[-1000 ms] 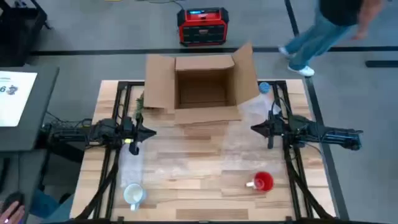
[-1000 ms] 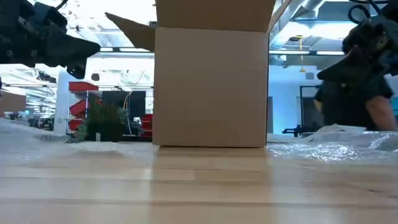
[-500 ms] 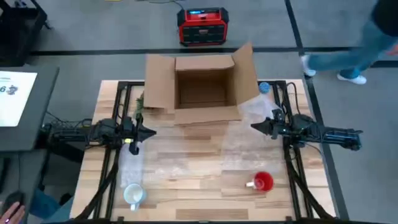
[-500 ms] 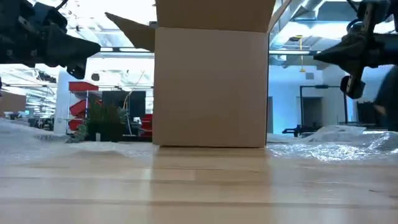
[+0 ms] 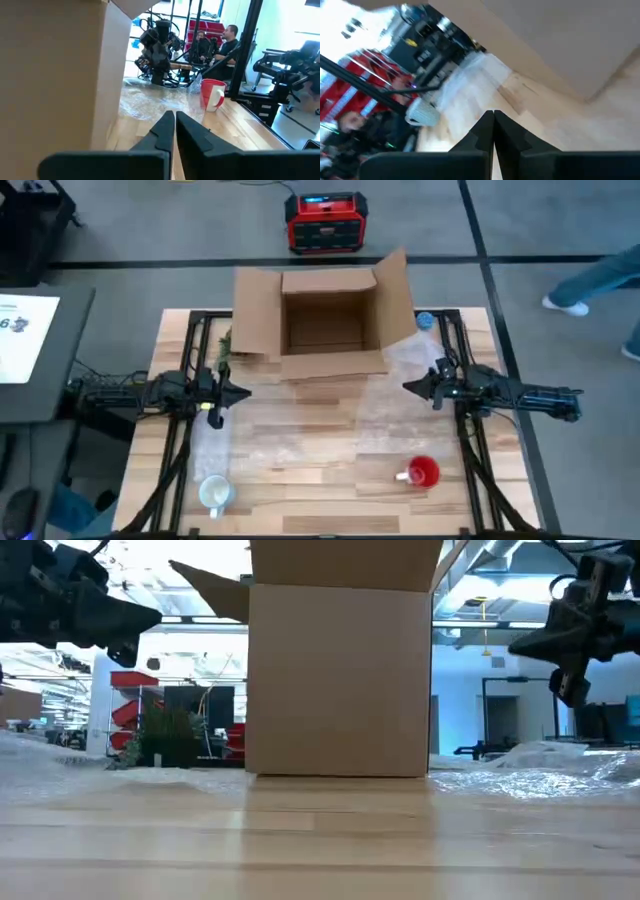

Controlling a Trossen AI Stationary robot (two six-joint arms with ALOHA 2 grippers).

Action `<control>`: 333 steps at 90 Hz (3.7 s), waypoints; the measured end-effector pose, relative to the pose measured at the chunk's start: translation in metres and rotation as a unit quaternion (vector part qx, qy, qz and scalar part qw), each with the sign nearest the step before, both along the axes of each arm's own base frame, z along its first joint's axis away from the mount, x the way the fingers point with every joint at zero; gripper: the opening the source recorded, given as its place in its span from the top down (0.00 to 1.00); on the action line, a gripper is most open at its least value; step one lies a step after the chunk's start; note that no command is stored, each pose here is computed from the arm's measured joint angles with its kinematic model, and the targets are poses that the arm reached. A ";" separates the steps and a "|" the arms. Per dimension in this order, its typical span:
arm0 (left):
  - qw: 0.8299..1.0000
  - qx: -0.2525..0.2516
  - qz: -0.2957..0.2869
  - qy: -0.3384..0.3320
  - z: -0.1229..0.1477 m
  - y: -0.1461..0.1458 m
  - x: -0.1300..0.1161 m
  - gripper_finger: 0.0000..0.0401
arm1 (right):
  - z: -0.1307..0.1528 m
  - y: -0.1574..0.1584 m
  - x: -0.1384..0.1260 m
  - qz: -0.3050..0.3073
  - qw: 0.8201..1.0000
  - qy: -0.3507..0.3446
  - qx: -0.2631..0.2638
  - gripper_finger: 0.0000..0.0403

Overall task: Wrap mug
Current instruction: Wrap the red mug with bubble wrap

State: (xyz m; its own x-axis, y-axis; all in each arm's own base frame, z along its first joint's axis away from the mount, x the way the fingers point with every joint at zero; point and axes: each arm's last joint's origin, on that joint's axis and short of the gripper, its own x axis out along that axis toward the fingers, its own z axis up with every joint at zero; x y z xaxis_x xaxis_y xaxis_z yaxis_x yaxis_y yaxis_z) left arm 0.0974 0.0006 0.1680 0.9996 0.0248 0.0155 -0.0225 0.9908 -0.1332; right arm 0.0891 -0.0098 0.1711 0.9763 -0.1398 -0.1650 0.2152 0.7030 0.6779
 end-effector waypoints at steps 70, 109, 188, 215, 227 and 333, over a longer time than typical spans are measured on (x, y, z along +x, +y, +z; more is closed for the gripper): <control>0.999 -0.037 0.001 -0.004 0.001 0.000 0.000 1.00 | 0.137 0.021 0.002 0.249 0.935 0.225 -0.114 1.00; 0.987 -0.159 0.006 -0.008 0.001 0.001 0.000 1.00 | 0.111 0.085 0.067 0.456 0.781 0.410 -0.120 0.70; 0.989 -0.145 0.015 -0.009 0.001 0.001 0.000 1.00 | 0.072 0.134 0.130 0.346 0.759 0.550 -0.027 0.98; 0.989 -0.145 0.018 -0.009 0.000 0.001 0.000 1.00 | 0.108 0.106 0.232 0.301 0.813 0.498 -0.019 0.99; 0.989 -0.145 0.019 -0.008 0.000 0.001 0.000 1.00 | 0.100 0.103 0.268 0.335 0.793 0.506 -0.057 1.00; 0.987 -0.161 0.018 -0.007 0.000 0.001 0.000 1.00 | 0.150 0.100 0.308 0.478 0.787 0.365 -0.137 0.99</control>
State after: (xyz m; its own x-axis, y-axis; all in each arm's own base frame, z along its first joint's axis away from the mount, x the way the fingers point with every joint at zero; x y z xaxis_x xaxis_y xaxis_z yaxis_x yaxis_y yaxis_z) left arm 0.0973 0.0018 0.1680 0.9976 0.0671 0.0156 -0.0533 0.8956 -0.4417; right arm 0.3972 0.0899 0.3216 0.3148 0.4731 -0.8228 -0.2390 0.8785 0.4137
